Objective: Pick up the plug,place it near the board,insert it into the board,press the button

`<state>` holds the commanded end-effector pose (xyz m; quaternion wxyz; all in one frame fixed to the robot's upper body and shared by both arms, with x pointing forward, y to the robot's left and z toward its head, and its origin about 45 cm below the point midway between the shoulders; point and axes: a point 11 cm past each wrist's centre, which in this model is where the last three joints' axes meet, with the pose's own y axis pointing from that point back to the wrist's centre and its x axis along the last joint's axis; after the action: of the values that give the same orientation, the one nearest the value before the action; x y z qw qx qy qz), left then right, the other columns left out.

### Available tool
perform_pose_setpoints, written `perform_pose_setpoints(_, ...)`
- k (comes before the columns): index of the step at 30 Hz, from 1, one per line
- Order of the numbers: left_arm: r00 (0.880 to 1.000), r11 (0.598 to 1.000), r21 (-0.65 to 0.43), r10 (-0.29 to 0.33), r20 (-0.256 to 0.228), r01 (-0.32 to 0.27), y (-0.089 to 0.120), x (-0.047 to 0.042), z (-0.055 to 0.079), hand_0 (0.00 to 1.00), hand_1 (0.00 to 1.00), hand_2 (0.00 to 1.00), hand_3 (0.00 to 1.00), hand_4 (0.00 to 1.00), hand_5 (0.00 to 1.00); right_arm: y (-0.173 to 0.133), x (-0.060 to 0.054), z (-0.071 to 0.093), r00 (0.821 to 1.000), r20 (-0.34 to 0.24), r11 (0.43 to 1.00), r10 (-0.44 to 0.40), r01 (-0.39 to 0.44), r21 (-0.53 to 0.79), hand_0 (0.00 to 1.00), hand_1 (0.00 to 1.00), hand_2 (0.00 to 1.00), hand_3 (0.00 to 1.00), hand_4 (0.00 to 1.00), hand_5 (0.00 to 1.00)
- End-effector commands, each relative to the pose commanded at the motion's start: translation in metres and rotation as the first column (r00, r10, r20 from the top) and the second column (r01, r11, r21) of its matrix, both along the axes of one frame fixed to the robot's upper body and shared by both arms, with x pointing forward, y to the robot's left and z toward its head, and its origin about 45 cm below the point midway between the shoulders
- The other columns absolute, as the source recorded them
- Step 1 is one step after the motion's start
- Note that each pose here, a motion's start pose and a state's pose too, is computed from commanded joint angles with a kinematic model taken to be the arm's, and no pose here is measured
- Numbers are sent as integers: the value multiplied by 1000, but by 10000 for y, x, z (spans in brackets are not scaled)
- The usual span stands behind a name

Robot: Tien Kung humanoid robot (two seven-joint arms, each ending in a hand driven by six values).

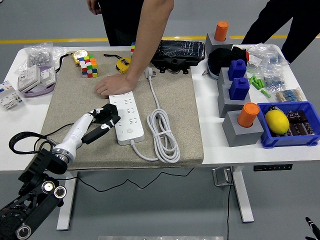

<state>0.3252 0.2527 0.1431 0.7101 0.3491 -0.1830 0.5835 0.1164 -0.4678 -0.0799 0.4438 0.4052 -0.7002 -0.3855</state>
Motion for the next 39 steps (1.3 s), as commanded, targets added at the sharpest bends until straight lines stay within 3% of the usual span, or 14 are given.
perform_pose_setpoints(27,992,990,75,-118,34,115,-369,118,107,922,899,889,865,985,998,-20,38,19,1000,6,1000,2,-2,-4,805,751,729,786,998,977)
perform_pose_setpoints(39,990,987,83,-138,40,134,-449,149,138,927,899,888,865,985,998,-29,48,26,1000,7,1000,0,0,-6,805,751,729,786,998,976)
